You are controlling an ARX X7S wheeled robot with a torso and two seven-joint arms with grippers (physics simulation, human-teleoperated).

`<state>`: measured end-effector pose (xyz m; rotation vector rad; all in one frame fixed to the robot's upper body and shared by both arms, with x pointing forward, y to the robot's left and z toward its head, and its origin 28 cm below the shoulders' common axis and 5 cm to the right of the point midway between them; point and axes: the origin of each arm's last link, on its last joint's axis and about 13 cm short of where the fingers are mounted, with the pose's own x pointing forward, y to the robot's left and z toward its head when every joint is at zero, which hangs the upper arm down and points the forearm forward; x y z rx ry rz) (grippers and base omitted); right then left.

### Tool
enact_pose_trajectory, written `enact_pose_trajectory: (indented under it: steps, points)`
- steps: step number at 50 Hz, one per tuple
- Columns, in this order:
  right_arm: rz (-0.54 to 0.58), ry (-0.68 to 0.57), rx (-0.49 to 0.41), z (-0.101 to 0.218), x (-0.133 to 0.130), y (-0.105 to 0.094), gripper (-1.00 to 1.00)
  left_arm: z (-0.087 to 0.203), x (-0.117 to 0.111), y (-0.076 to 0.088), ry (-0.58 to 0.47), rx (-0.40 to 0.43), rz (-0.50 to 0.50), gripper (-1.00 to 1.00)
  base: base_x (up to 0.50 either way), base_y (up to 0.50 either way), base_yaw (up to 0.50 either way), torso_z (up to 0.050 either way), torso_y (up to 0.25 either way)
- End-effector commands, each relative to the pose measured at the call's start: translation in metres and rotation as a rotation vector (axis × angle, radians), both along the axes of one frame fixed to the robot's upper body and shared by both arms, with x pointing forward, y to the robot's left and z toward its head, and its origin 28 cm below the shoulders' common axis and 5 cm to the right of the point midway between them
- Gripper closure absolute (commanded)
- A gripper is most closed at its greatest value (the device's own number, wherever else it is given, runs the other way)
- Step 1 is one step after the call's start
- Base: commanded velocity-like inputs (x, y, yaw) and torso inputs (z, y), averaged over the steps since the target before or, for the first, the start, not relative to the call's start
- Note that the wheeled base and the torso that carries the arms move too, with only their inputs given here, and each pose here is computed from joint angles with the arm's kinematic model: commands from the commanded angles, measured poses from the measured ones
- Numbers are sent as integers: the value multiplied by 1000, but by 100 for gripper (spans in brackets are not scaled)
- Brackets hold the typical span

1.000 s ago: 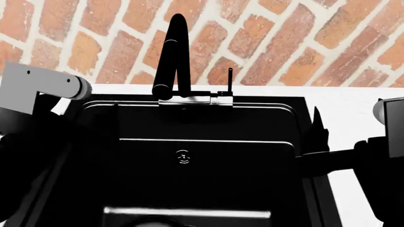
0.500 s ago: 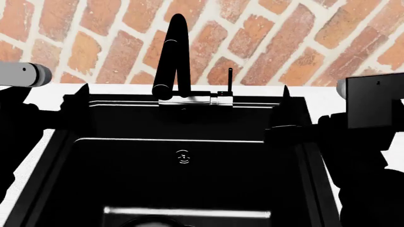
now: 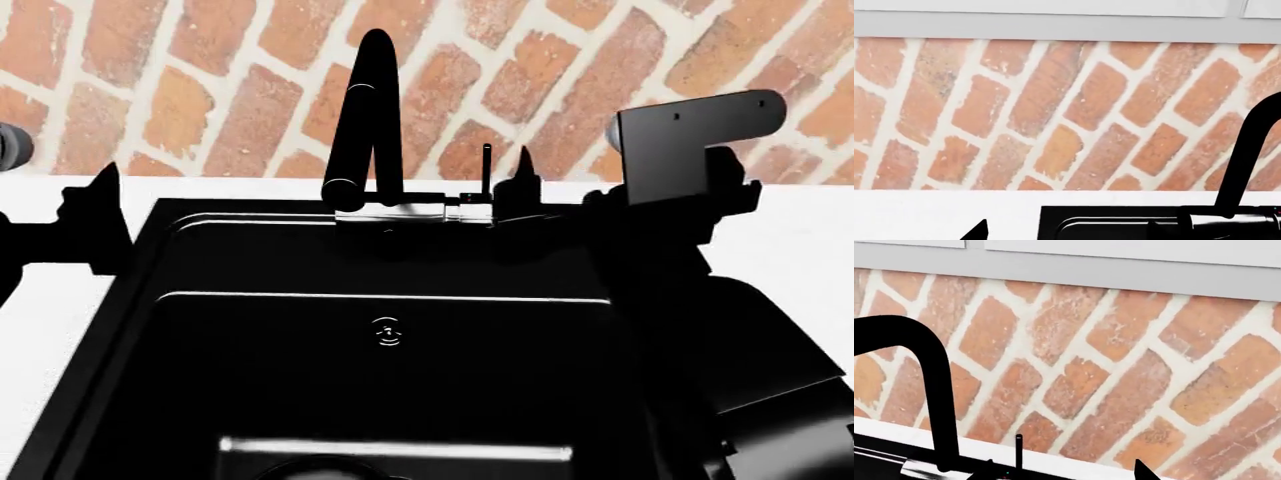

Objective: Pick the pan and sponge and place them into the sink. Then turn on the water.

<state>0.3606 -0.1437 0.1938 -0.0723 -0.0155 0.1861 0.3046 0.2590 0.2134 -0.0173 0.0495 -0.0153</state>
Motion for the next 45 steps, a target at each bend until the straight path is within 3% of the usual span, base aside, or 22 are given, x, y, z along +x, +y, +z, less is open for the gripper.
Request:
enact_pose_trajectory:
  steps: [1, 11, 17, 28, 38, 45]
  points:
    - [36, 18, -14, -1, 26, 11, -100, 6, -3, 8, -2, -37, 29, -100, 0, 0, 0, 0, 0]
    - [72, 52, -5, 3, 47, 23, -100, 10, -5, 10, -8, -10, 29, -100, 0, 0, 0, 0, 0]
    - [80, 64, 17, 7, 55, 27, -100, 9, -5, 0, 3, -19, 29, -100, 0, 0, 0, 0, 0]
    - [79, 66, 30, 9, 60, 28, -100, 7, -4, -13, 8, -5, 32, -100, 0, 0, 0, 0, 0]
    - [91, 74, 40, 12, 61, 31, -100, 14, -2, -17, -57, -15, 23, -100, 0, 0, 0, 0, 0]
    - [97, 83, 52, 9, 63, 33, -100, 11, -5, -21, -61, 20, 15, -100, 0, 0, 0, 0, 0]
